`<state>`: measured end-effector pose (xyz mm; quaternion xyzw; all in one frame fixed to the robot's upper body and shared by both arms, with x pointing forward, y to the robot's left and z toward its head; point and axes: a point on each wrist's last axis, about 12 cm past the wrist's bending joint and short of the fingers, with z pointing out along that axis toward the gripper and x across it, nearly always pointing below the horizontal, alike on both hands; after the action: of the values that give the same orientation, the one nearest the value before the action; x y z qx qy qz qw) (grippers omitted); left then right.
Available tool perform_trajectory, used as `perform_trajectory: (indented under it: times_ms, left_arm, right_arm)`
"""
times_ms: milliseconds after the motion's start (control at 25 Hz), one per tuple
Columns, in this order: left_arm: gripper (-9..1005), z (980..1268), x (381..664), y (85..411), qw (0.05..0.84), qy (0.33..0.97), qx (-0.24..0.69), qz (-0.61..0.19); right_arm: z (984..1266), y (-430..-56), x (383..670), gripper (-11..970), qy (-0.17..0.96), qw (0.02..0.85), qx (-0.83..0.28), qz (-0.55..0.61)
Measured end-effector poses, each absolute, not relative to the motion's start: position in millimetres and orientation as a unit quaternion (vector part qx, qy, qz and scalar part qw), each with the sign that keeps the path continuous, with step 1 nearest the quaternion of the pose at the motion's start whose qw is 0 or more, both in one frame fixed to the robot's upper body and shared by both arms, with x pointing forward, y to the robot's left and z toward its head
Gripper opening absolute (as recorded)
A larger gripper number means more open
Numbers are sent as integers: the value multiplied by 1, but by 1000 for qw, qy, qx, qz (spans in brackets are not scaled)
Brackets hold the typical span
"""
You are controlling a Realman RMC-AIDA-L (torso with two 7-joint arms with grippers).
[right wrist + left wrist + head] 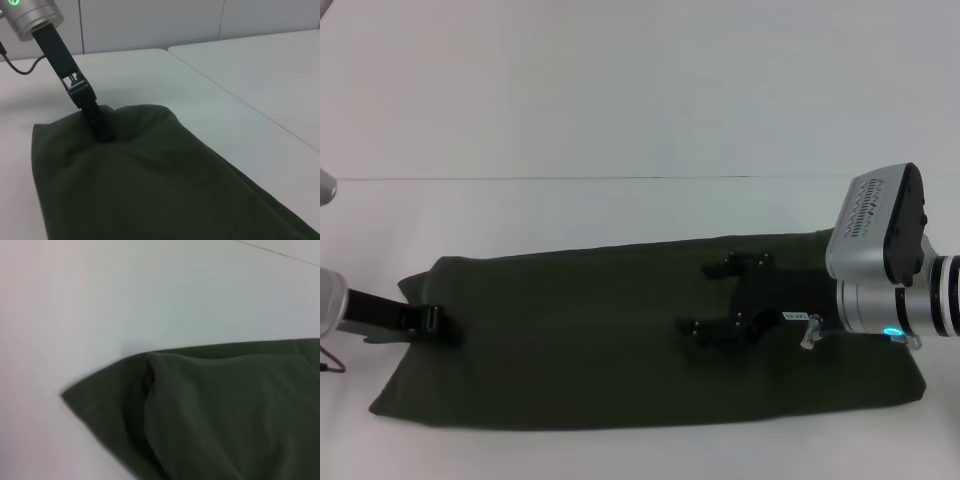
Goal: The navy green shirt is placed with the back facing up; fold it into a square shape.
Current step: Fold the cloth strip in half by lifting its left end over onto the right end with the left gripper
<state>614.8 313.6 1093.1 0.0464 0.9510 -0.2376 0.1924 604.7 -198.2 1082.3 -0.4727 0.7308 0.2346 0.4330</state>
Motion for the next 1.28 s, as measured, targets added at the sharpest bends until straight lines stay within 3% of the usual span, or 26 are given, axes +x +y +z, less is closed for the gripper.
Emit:
perform_trajectory:
  times_ms: [760, 1000, 1280]
  left_arm:
    - [113, 1125, 604, 414, 189, 977, 32, -91]
    - [114, 1132, 604, 414, 189, 976, 19, -111]
    - [113, 1159, 605, 391, 195, 951, 28, -237]
  right_arm:
    - [1085, -201, 604, 910, 729, 441, -465, 241]
    - [1084, -200, 604, 910, 729, 439, -467, 241]
    - [1082, -205, 600, 910, 729, 437, -469, 241]
